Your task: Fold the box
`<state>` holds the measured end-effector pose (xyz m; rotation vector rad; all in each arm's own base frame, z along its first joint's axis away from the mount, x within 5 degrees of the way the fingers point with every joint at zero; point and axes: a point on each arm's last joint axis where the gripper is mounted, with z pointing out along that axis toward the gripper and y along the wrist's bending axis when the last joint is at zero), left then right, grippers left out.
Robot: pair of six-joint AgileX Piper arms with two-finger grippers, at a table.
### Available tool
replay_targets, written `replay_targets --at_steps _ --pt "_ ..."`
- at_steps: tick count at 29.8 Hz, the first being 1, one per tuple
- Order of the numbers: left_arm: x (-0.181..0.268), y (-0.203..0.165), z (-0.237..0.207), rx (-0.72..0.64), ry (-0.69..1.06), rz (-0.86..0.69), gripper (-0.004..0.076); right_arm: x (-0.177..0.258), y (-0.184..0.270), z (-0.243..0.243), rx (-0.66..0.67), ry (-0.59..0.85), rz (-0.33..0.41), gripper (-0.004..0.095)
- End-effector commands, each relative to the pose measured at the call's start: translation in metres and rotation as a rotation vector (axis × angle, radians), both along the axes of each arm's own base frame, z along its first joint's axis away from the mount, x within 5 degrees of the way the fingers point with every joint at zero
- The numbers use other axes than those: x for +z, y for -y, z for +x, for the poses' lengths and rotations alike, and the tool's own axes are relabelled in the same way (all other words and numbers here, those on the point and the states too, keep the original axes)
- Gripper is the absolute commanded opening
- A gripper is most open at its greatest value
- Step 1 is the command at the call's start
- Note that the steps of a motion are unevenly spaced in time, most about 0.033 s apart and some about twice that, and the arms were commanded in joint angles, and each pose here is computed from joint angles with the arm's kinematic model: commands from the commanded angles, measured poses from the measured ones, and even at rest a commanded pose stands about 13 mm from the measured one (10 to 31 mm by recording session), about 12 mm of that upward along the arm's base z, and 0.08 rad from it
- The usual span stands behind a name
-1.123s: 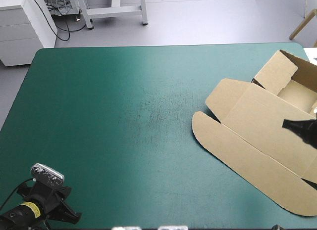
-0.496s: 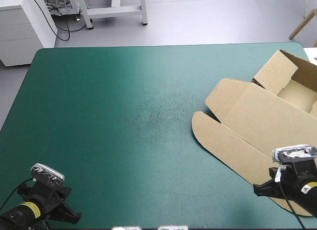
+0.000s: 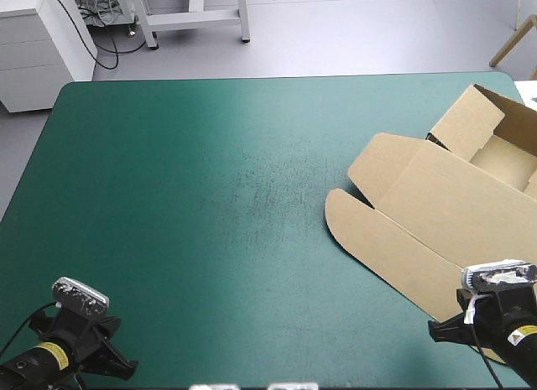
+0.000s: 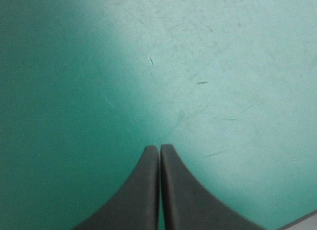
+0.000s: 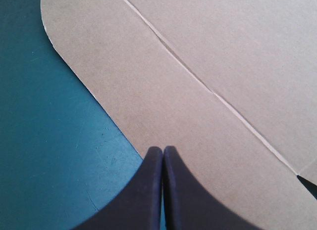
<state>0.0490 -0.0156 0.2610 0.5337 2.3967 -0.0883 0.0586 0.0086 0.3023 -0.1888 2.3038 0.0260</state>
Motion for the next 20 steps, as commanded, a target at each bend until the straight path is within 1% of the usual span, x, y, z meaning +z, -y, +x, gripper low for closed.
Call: replay_targets --at_steps 1,4,8,20 --pt "0.009 0.002 0.004 0.003 0.051 -0.030 -0.0010 0.011 0.000 0.004 -0.001 0.075 -0.005 -0.0018" --pt "0.009 0.002 0.004 0.003 0.051 -0.030 -0.0010 0.008 0.001 0.005 -0.003 0.069 -0.004 -0.0018" --pt "0.009 0.002 0.004 0.003 0.051 -0.030 -0.0010 -0.001 0.000 0.008 -0.007 0.072 0.019 -0.0019" --pt "0.009 0.002 0.004 0.002 0.052 -0.029 -0.0010 -0.001 0.000 0.008 -0.006 0.071 0.020 -0.0019"
